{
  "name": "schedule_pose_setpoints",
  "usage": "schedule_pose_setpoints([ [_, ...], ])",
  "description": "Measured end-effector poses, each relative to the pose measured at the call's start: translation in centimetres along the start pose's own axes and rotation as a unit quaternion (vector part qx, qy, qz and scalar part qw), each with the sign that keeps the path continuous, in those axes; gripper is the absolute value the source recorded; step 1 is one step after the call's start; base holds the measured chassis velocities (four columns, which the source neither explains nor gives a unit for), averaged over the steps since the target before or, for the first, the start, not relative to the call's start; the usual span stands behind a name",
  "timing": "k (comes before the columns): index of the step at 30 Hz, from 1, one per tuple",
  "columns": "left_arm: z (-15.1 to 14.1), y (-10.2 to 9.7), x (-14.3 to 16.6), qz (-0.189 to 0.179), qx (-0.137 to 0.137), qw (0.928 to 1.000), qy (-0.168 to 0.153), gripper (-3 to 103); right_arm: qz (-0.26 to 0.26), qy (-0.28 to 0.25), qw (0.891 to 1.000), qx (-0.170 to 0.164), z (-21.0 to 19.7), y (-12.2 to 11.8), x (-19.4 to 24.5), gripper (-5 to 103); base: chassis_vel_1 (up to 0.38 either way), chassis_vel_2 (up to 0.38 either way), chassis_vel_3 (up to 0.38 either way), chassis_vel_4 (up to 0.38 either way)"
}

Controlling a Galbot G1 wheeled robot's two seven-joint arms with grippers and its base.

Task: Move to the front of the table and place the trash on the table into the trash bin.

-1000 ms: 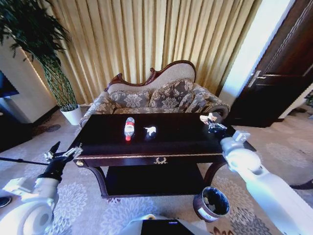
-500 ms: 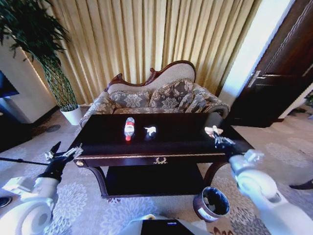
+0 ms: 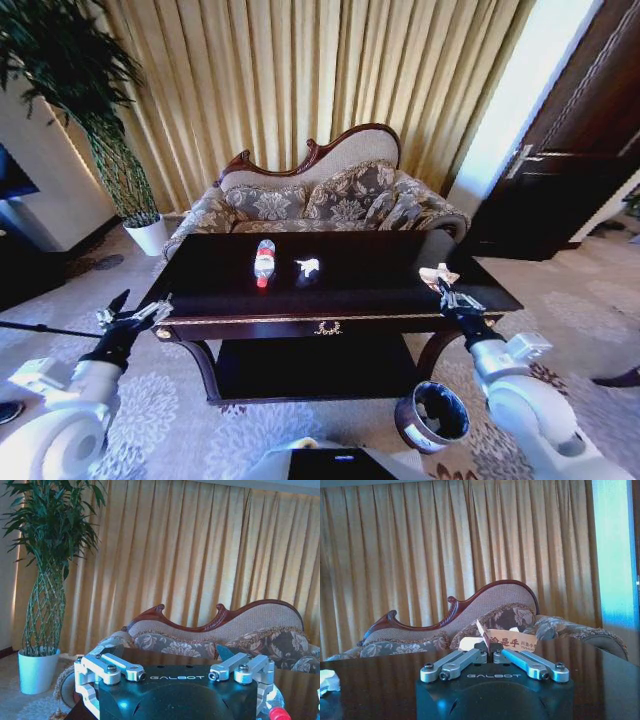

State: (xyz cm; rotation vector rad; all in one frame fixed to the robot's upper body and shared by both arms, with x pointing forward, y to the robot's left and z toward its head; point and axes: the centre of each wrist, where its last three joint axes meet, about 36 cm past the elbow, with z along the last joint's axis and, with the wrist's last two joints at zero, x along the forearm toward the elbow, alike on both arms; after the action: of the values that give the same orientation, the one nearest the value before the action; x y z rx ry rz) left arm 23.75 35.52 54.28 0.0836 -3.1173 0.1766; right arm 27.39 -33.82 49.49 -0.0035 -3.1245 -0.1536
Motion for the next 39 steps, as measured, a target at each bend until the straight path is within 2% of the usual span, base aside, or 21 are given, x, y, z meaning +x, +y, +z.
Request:
schedule_pose_setpoints([
  [9,0.1,0.0,0.0,0.0,0.001,1.0,0.002,100,-0.006,0.001,1.0,0.0,0.5,0.6,-0.1,1,0.089,-0.102,-0.1,0.097],
  [25,0.3,-0.1,0.1,-0.001,0.006,1.0,0.002,100,0.002,0.019,1.0,-0.003,2.1,0.0,-0.6,1,0.151,-0.153,-0.143,0.145],
  [29,0.3,0.0,0.1,-0.003,0.005,1.0,0.002,100,0.01,0.046,0.999,-0.004,3.8,-1.2,-0.5,1,0.0,0.0,0.0,0.0],
  [33,0.3,0.0,0.1,-0.004,0.005,1.0,0.0,100,0.041,0.11,0.993,0.011,8.4,-4.0,-0.9,1,-0.012,0.011,0.026,-0.008],
  [34,0.3,0.0,0.1,-0.004,0.005,1.0,0.0,100,0.041,0.11,0.993,0.011,8.4,-4.0,-0.9,1,0.0,0.0,0.0,0.0],
  [37,0.3,0.0,0.2,-0.004,0.006,1.0,-0.002,100,0.077,0.166,0.983,0.011,13.6,-6.1,-1.5,1,0.0,0.0,0.0,0.0],
  [39,0.3,0.0,0.2,-0.003,0.006,1.0,-0.003,100,0.087,0.177,0.98,0.009,14.8,-6.4,-1.9,1,0.0,0.0,0.0,0.0],
])
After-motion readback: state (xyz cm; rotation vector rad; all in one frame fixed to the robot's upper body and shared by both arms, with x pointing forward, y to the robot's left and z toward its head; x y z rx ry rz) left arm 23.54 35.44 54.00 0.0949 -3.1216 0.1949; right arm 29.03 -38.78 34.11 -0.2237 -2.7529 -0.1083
